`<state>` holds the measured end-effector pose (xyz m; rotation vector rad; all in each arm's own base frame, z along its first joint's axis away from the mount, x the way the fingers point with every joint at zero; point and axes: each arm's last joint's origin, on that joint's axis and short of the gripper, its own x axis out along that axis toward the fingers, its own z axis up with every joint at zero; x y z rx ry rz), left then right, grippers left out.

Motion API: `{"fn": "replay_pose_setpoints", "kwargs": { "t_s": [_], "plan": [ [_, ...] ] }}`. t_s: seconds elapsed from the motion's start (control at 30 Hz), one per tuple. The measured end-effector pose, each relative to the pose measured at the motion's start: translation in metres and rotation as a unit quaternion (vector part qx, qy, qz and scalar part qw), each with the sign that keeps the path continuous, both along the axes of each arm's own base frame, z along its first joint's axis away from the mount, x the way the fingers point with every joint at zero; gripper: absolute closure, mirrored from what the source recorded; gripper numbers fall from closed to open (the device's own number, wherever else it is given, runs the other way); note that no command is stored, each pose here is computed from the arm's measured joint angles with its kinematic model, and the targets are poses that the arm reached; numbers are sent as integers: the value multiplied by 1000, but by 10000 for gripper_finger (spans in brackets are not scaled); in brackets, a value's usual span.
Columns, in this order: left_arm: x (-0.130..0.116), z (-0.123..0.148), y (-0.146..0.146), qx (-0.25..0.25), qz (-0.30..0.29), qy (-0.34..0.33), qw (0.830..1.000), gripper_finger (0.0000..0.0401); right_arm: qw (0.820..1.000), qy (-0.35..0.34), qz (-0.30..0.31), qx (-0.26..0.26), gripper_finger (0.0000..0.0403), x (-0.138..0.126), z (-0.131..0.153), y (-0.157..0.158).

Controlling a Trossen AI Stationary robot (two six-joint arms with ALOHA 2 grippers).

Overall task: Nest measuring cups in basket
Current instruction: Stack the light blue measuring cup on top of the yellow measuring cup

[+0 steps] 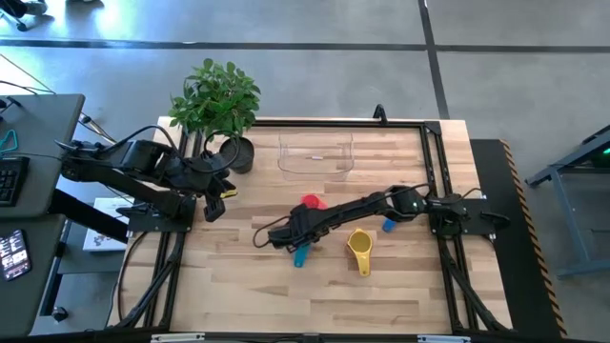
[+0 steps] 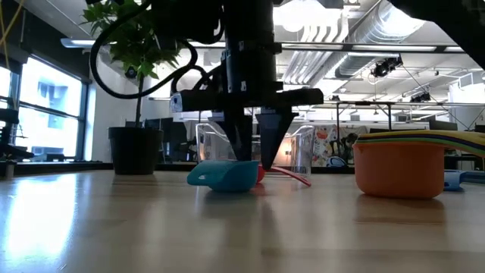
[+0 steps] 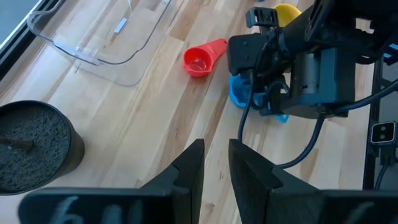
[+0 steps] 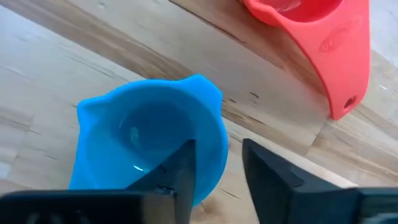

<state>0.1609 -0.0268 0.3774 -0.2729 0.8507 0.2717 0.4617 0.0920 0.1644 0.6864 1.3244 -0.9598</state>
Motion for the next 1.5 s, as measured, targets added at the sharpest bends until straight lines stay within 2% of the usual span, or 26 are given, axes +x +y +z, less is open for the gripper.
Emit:
{"fn": "replay_pose_setpoints", "kwargs": {
  "t_s": [0.1, 0.2, 0.27, 0.37, 0.57, 0.97, 1.27, 1.5],
  "plan": [
    [0, 0, 0, 0, 0, 0, 1000, 339, 1000, 3, 7, 0, 317, 0, 0, 0],
    [0, 0, 0, 0, 0, 0, 1000, 339, 1000, 8, 26, 8, 377, -1, 0, 0],
    [0, 0, 0, 0, 0, 0, 1000, 339, 999, 9, 35, 9, 393, -1, 1, 0],
    [0, 0, 0, 0, 0, 0, 1000, 339, 999, 16, 40, 12, 386, -1, 2, -2],
    [0, 0, 0, 0, 0, 0, 1000, 339, 996, 22, 78, 28, 397, -5, 12, -3],
    [0, 0, 0, 0, 0, 0, 1000, 339, 992, -42, 118, -22, 402, -36, 103, -11],
    [0, 0, 0, 0, 0, 0, 1000, 339, 988, -62, 124, -73, 402, -69, 155, -21],
    [0, 0, 0, 0, 1, 0, 1000, 339, 980, -88, 148, -105, 402, -88, 184, -24]
  ]
}}
